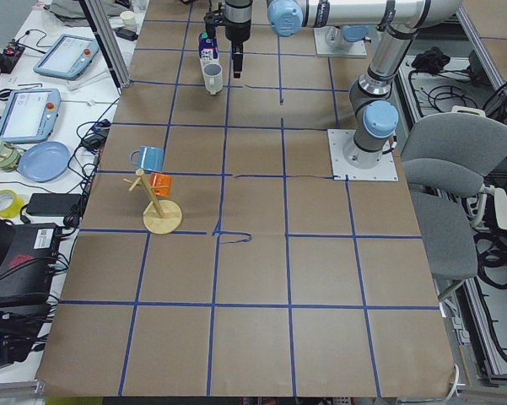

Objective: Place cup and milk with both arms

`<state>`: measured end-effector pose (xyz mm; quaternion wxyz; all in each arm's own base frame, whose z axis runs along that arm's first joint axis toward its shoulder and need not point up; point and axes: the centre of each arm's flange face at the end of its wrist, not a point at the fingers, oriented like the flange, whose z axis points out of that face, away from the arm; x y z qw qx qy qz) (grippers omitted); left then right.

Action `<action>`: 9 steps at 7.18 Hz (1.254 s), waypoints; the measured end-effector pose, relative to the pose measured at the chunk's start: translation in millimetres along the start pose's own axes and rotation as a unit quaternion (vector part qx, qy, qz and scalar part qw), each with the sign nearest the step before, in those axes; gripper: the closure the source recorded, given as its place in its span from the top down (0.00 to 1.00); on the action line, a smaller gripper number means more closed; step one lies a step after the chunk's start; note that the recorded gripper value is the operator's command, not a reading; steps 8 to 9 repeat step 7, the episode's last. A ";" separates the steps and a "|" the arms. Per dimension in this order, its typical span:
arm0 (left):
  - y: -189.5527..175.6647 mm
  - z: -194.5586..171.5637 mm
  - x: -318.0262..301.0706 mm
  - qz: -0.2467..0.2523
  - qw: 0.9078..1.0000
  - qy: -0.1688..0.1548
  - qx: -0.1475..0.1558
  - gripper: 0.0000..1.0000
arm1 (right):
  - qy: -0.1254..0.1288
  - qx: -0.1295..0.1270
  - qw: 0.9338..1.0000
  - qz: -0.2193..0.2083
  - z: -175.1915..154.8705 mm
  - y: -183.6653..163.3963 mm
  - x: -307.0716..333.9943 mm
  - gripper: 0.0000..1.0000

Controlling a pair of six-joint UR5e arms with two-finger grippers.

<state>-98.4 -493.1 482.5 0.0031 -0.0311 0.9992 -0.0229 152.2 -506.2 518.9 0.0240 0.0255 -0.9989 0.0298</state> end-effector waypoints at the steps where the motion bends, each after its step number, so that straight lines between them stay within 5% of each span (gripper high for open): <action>1: -0.4 0.6 -0.1 0.001 1.000 0.000 0.000 1.00 | -0.003 0.001 1.000 0.000 0.0 -0.4 -0.5 1.00; 9: -0.4 2.3 -0.4 0.001 1.000 -0.001 -0.003 1.00 | -0.005 0.001 1.000 -0.001 -0.4 -0.9 -0.9 1.00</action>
